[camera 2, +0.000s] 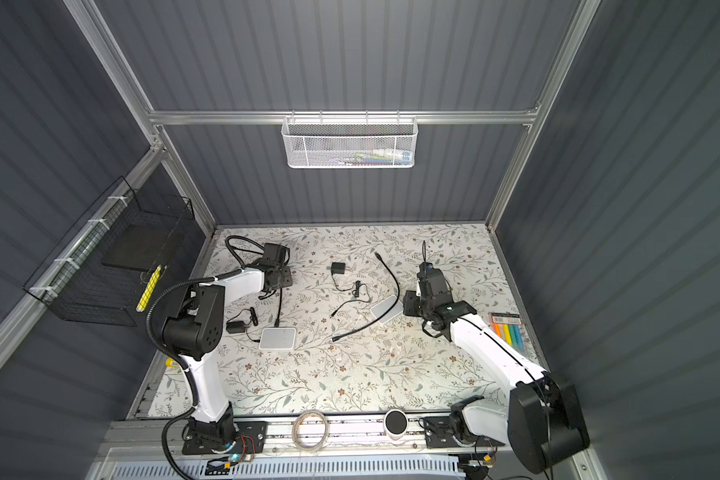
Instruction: Insert the plug into the switch port
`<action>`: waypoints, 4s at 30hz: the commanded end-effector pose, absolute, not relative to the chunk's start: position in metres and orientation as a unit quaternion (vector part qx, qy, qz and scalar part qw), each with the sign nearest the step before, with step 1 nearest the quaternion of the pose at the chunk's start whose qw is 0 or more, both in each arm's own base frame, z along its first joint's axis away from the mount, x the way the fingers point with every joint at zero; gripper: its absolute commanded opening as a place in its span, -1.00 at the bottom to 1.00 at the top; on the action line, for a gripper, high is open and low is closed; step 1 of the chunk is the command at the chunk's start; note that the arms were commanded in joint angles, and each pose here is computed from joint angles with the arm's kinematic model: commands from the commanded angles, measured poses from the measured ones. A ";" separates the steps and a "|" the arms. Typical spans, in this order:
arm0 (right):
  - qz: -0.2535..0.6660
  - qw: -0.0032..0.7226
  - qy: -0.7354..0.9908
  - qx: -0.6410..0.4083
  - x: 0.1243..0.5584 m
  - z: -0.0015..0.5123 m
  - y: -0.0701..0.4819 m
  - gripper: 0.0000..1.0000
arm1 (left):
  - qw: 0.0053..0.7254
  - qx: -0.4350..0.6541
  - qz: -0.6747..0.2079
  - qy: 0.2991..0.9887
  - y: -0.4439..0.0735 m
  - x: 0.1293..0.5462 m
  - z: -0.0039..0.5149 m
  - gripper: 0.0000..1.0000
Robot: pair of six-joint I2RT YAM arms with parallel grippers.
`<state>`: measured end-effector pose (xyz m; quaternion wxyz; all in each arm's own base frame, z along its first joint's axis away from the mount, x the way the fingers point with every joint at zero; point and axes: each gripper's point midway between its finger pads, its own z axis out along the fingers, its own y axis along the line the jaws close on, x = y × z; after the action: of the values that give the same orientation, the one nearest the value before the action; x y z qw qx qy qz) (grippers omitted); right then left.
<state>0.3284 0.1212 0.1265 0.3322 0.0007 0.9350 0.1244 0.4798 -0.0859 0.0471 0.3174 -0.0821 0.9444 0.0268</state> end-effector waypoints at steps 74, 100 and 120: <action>0.071 0.218 0.888 -0.398 0.443 0.022 0.362 -0.51 | 0.403 -0.037 -0.084 0.911 -0.102 0.357 0.160 1.00; 0.043 0.325 0.880 -0.344 0.464 0.170 0.327 -1.00 | 0.405 -0.021 -0.106 0.908 -0.109 0.352 0.161 0.98; -0.044 0.290 0.951 -0.096 0.401 0.162 0.087 -1.00 | 0.308 0.335 -0.150 0.878 -0.289 0.313 0.114 0.79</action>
<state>0.4058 0.0971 0.1664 0.2879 -0.1225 0.9486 -0.0474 0.3202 -0.2706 0.1167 0.3202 0.2754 0.8929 -0.1559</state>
